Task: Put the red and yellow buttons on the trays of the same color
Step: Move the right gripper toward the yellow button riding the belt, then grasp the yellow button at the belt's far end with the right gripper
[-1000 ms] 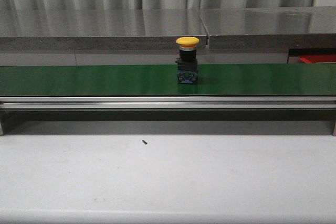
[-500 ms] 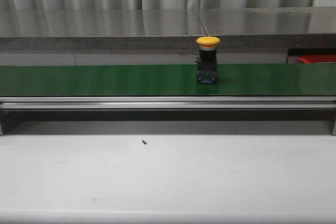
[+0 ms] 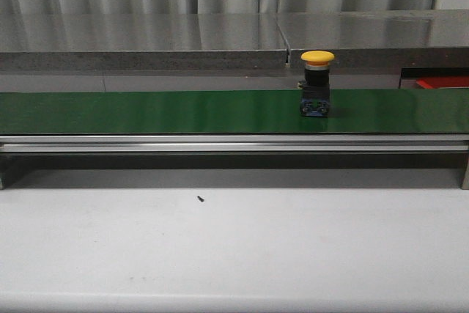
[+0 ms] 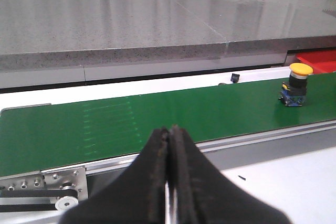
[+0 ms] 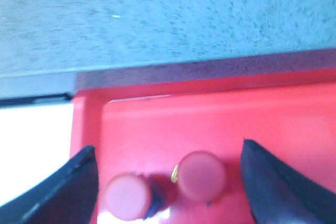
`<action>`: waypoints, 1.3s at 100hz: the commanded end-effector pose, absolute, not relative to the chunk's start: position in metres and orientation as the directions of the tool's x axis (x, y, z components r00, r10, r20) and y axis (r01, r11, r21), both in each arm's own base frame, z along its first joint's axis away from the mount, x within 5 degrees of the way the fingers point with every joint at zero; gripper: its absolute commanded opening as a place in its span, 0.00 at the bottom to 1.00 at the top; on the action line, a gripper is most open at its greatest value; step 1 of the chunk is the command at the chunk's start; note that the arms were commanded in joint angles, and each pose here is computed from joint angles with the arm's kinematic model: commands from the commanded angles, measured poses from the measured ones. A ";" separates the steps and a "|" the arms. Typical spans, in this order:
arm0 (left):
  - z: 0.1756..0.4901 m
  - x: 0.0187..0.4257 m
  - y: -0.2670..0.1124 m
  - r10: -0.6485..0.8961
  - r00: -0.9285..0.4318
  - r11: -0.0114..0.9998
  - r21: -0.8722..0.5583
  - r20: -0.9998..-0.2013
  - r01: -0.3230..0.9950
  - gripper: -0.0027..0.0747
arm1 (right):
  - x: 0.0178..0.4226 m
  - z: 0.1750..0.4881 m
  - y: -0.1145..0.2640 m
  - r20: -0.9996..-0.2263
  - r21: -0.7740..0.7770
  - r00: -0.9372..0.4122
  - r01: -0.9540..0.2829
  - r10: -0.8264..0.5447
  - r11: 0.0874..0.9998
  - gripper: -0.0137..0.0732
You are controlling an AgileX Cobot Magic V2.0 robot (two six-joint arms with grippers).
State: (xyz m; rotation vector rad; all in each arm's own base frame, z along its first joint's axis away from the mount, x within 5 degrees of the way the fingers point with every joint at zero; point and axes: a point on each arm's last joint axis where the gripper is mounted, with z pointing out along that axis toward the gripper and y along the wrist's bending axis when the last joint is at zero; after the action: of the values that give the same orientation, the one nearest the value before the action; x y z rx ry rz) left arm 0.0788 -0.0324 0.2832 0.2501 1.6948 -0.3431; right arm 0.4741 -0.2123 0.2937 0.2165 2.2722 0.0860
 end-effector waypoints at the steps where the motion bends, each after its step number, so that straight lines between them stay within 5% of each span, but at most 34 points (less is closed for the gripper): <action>1: 0.296 0.080 -0.030 -0.076 -0.092 0.938 -0.102 -0.993 0.332 0.01 | 0.450 0.362 -0.200 -0.816 0.091 -0.563 0.097 0.130 0.991 0.80; 27: 0.296 0.080 -0.030 -0.076 -0.092 0.938 -0.102 -0.993 0.332 0.01 | 0.410 0.416 -0.164 -0.807 0.083 -0.585 0.011 0.074 0.996 0.74; 55: 0.296 0.080 -0.030 -0.076 -0.092 0.938 -0.102 -0.993 0.332 0.01 | 0.358 0.436 -0.122 -0.793 0.084 -0.607 -0.033 0.047 0.996 0.74; 93: 0.296 0.080 -0.030 -0.076 -0.092 0.938 -0.102 -0.993 0.332 0.01 | 0.276 0.403 -0.089 -0.802 -0.021 -0.596 -0.039 -0.040 0.999 0.76; 130: 0.296 0.080 -0.030 -0.076 -0.092 0.938 -0.102 -0.993 0.332 0.01 | 0.295 0.358 -0.042 -0.738 -0.010 -0.655 -0.228 -0.160 0.974 0.86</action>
State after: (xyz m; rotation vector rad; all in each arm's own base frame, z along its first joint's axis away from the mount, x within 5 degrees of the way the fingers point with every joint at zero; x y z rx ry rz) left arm 0.0788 -0.0324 0.2832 0.2501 1.6948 -0.3431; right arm 0.2892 -0.0512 0.3472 -0.2370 2.3883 0.1271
